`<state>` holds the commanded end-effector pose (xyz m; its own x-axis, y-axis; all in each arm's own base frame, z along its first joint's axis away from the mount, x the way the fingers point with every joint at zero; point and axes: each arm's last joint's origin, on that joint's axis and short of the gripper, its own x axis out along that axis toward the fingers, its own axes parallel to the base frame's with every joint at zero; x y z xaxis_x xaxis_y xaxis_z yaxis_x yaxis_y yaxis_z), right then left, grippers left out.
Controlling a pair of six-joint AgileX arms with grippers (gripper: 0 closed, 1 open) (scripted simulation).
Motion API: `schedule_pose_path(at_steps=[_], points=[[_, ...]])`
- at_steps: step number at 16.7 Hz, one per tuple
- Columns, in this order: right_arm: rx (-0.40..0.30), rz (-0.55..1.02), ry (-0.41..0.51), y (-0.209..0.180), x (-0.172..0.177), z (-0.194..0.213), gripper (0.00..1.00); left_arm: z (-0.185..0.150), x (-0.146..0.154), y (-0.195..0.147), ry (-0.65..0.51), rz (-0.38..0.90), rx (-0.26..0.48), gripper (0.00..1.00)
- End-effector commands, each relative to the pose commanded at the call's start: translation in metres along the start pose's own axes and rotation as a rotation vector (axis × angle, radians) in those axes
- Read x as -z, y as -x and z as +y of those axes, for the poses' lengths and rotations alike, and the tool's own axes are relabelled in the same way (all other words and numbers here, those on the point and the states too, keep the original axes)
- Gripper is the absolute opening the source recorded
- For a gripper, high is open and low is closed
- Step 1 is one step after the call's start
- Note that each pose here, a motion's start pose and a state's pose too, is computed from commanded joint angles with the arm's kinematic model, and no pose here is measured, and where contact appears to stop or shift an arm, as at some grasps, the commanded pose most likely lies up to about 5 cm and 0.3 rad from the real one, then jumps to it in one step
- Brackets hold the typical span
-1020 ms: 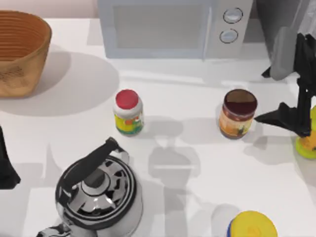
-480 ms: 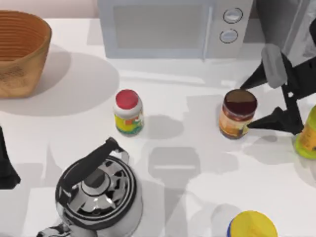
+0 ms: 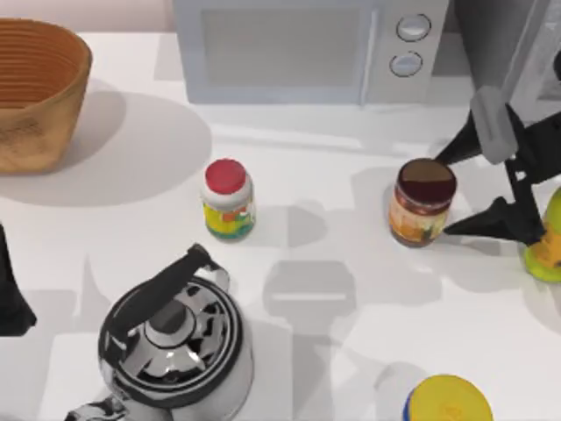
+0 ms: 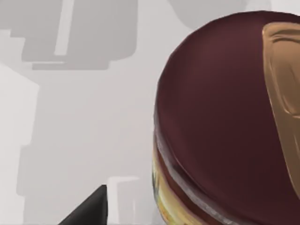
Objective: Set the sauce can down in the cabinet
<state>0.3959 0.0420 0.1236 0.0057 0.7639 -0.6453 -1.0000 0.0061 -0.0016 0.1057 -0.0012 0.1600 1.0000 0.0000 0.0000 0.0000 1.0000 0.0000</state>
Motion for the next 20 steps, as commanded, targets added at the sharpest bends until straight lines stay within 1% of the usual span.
schedule_pose_path(at_steps=[3,7,11,17,20], points=[[0.004,-0.002,-0.002,-0.005,-0.004,-0.004,1.0,0.0,0.0,0.0,0.0,0.0,0.0,1.0],[0.004,-0.002,-0.001,-0.031,-0.013,-0.009,1.0,0.0,0.0,0.0,0.0,0.0,0.0,1.0],[0.001,-0.002,-0.003,-0.054,-0.005,-0.004,1.0,0.0,0.0,0.0,0.0,0.0,0.0,1.0],[0.002,-0.002,-0.004,-0.059,0.002,-0.001,1.0,0.0,0.0,0.0,0.0,0.0,0.0,1.0],[0.002,-0.002,-0.004,-0.059,0.002,-0.001,0.77,0.0,0.0,0.0,0.0,0.0,0.0,1.0]])
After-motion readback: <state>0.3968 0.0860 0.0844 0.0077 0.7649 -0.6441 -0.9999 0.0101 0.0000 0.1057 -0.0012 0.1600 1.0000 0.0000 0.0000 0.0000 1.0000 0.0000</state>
